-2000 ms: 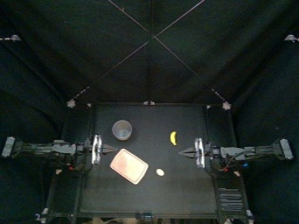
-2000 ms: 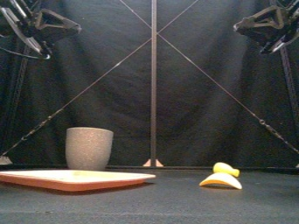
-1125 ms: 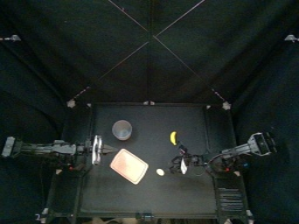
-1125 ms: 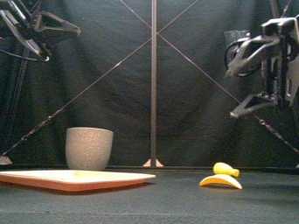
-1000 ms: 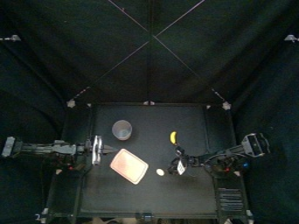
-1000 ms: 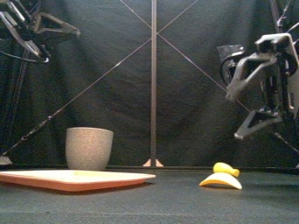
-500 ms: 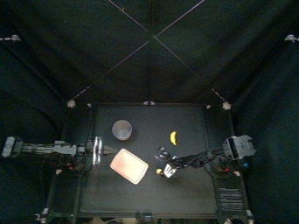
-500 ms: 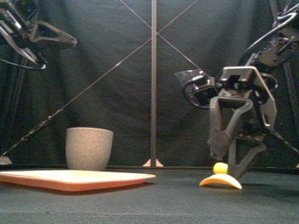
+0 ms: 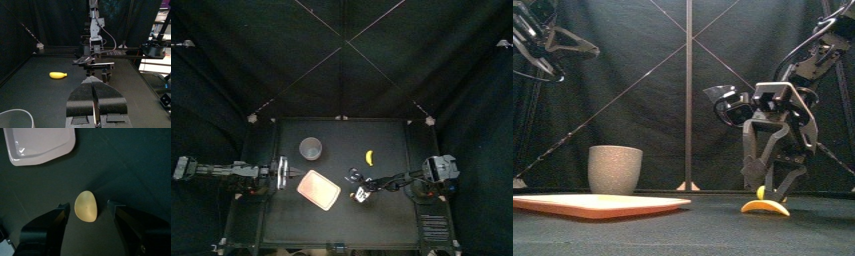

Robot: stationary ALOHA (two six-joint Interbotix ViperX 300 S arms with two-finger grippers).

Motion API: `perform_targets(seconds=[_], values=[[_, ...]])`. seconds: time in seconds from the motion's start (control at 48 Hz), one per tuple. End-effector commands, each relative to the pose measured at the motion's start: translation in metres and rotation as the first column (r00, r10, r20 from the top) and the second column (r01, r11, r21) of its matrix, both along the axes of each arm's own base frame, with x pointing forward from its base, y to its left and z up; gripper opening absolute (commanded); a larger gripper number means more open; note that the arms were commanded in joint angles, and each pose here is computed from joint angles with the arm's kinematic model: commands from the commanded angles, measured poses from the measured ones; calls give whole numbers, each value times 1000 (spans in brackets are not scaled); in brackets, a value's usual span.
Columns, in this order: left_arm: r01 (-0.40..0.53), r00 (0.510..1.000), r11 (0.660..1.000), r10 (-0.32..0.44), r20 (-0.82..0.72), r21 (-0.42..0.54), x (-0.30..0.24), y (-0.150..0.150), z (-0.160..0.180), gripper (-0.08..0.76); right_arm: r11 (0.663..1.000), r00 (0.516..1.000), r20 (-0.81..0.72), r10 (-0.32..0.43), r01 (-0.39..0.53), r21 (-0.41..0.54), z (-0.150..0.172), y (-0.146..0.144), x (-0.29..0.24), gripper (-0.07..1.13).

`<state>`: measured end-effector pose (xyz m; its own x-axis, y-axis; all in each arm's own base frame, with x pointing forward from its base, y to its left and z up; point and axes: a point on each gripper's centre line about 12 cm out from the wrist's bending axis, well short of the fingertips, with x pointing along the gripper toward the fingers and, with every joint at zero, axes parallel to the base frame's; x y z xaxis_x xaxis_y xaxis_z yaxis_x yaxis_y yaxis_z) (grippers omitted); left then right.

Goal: Pick the chip then place it on the pink plate
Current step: Pick the chip

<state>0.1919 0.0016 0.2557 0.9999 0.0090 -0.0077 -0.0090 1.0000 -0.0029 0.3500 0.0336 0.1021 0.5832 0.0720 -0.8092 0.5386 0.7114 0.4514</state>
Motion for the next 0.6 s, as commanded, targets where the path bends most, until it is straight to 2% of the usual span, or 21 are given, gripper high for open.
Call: perform_targets(seconds=[0.021, 0.333, 0.604], values=[[-1, 1000, 1000, 1, 17, 3, 2, 0, 5, 7, 1000, 1000, 30, 0, 0, 6, 8, 2, 7, 853], [-1, 1000, 1000, 1, 12, 2, 1, 0, 3, 7, 1000, 1000, 3, 14, -14, 5, -4, 8, 12, 555], [-1, 1000, 1000, 1, 11, 0, 1, 0, 3, 7, 1000, 999, 35, 29, -29, 6, 12, 12, 19, 425]])
